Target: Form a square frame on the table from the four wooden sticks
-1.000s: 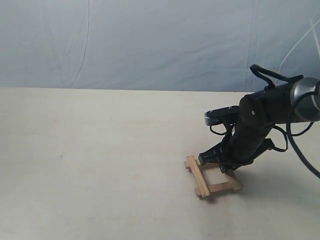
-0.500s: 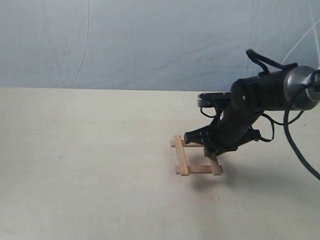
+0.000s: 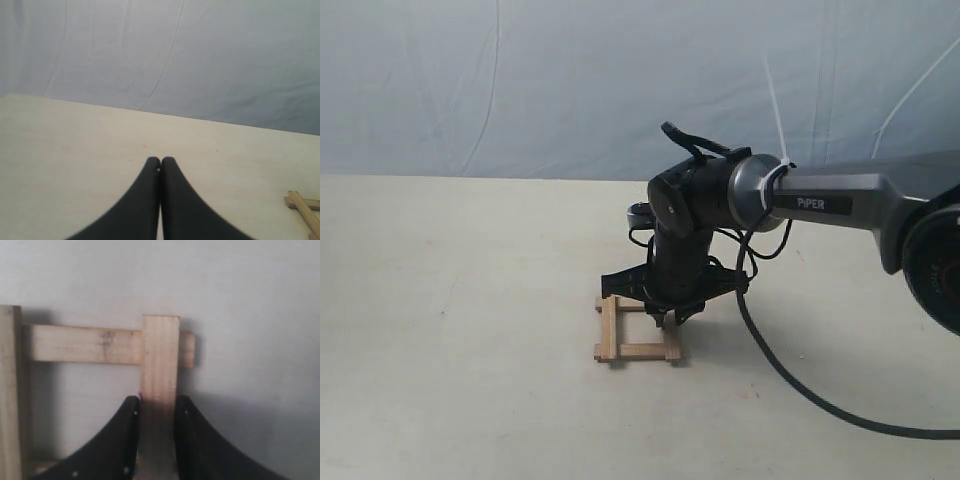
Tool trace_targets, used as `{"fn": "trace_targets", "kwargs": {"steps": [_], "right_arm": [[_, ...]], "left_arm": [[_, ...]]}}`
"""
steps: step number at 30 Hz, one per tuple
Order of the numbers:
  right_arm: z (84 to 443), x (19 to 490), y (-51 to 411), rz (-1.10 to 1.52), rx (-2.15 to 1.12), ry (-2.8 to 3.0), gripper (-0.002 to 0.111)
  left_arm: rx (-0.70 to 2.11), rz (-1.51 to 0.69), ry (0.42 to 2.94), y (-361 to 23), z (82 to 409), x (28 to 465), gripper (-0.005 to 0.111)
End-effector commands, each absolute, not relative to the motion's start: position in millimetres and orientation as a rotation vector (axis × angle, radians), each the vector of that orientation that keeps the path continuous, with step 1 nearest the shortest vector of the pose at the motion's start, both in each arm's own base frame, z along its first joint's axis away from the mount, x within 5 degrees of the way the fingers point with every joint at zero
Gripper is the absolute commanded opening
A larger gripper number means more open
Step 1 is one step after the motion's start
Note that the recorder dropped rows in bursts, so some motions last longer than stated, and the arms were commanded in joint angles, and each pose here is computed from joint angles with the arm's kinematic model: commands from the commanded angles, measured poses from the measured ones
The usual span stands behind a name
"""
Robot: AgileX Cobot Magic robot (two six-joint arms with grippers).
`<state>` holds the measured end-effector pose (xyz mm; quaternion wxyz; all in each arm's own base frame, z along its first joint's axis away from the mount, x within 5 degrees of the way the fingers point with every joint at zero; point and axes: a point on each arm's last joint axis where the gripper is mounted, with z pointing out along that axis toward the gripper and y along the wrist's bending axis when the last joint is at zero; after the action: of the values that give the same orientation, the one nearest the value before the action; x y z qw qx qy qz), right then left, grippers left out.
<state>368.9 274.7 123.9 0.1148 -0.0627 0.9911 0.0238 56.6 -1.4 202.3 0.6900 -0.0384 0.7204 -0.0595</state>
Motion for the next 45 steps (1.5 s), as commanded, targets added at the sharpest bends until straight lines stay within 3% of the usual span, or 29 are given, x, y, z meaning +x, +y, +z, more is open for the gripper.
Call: {"fn": "trace_targets", "kwargs": {"steps": [1,7,13,16,21,23,25,26,30,34,45], "right_arm": [[127,372,275,0.052,-0.169,2.878,-0.001],[126,371,274,0.040,-0.166,2.892,0.002],[128,370,275,0.064,-0.152,2.895,0.046],[139,370,275,0.082,-0.150,2.877,0.053],[169,370,269,0.117,-0.173,2.825,0.051],[181,371,263,0.106,-0.225,2.812,0.033],[190,373,251,0.072,-0.260,2.828,0.003],[191,373,245,0.053,-0.269,2.841,0.000],[192,372,209,-0.024,-0.361,2.905,-0.001],[184,368,163,0.067,-0.351,2.951,-0.001],[182,309,27,0.097,0.001,2.814,-0.001]], "left_arm": [[-0.088,-0.131,1.610,-1,202,56,0.000],[-0.088,-0.131,1.610,-1,202,56,0.000],[-0.088,-0.131,1.610,-1,202,56,0.000],[-0.088,-0.131,1.610,-1,202,56,0.000],[-0.088,-0.131,1.610,-1,202,56,0.000],[-0.088,-0.131,1.610,-1,202,56,0.000],[-0.088,-0.131,1.610,-1,202,56,0.000],[-0.088,-0.131,1.610,-1,202,56,0.000],[-0.088,-0.131,1.610,-1,202,56,0.000],[-0.088,-0.131,1.610,-1,202,56,0.000],[-0.088,-0.131,1.610,-1,202,56,0.000]]}}
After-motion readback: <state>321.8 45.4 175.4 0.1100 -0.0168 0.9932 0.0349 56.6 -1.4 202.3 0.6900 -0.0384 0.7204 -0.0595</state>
